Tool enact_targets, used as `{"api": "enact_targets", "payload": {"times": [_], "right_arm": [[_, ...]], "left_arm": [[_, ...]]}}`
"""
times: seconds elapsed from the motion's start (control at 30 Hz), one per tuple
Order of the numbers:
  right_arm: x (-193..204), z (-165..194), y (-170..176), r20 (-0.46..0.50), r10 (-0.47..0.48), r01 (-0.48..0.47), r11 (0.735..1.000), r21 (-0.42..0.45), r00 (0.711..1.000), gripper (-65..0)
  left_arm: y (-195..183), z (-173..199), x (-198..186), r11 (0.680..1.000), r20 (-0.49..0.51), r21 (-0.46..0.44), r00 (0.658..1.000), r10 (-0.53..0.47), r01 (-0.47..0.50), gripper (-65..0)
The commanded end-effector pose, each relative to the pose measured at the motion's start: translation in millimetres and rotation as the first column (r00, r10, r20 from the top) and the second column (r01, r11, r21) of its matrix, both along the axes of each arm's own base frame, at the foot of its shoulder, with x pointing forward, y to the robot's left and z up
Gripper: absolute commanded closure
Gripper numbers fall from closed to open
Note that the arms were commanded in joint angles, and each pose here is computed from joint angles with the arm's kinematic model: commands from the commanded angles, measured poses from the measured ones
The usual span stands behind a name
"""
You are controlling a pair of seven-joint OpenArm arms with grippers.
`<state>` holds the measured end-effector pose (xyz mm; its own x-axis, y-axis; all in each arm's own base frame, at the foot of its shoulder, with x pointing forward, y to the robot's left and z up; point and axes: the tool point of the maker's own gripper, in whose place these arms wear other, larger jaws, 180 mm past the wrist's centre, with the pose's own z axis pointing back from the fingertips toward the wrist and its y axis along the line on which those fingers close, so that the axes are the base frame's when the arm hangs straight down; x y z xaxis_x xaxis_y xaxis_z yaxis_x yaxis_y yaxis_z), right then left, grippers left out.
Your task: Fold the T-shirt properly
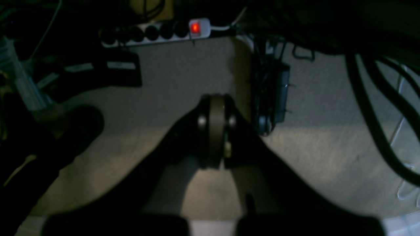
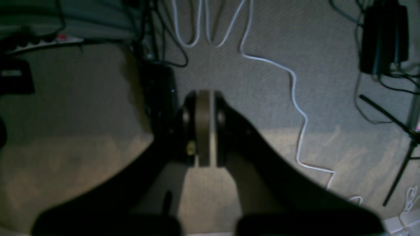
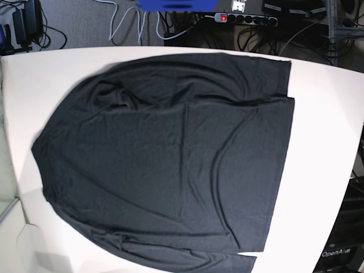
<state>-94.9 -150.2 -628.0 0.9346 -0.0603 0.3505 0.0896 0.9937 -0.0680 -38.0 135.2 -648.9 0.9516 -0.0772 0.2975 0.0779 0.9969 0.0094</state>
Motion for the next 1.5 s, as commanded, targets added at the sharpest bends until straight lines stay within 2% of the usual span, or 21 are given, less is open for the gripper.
{"api": "enact_targets", "payload": {"times": [0.0,0.27,0.5,0.8,0.87,1.07,1.2,1.3,1.47], "right_arm": [[-6.7,3.7,-0.2,0.012,-0.008,0.008,1.000,0.006,1.000,0.0],[-10.2,18.1,-10.0,0.103,0.008,-0.006,1.000,-0.020,0.995,0.0],[-4.8,26.2,-20.8,0.164,0.023,-0.016,0.999,-0.043,0.986,0.0],[-4.0,29.5,-47.8,0.173,-0.007,0.024,0.995,-0.096,0.985,0.0],[1.0,32.9,-50.9,0.205,-0.001,0.022,0.994,-0.104,0.979,0.0],[0.3,50.1,-65.9,0.283,0.038,0.002,0.990,-0.140,0.958,0.0],[1.8,59.2,-68.0,0.331,0.054,-0.004,0.989,-0.151,0.942,0.0],[-2.9,68.7,-67.5,0.365,0.067,-0.009,0.987,-0.157,0.928,0.0],[-2.1,86.7,-66.0,0.448,0.093,-0.017,0.985,-0.170,0.889,0.0]], "left_arm": [[6.8,2.0,-7.8,1.000,0.003,0.010,1.000,-0.004,0.004,0.0],[33.4,13.4,6.7,0.999,0.133,0.044,0.991,0.002,-0.008,0.0],[58.6,22.8,11.7,0.991,0.210,0.082,0.974,0.082,-0.101,0.0],[58.0,24.3,14.3,0.992,0.226,0.079,0.971,0.079,-0.100,0.0],[56.7,24.8,16.7,0.993,0.234,0.075,0.969,0.074,-0.094,0.0],[47.3,42.6,23.7,0.992,0.367,-0.024,0.922,0.123,-0.123,0.0],[47.1,44.1,20.8,0.992,0.372,-0.023,0.920,0.125,-0.126,0.0],[52.4,46.2,12.4,0.985,0.372,-0.018,0.913,0.168,-0.174,0.0],[62.0,65.8,15.1,0.978,0.486,-0.010,0.854,0.187,-0.208,0.0]]}}
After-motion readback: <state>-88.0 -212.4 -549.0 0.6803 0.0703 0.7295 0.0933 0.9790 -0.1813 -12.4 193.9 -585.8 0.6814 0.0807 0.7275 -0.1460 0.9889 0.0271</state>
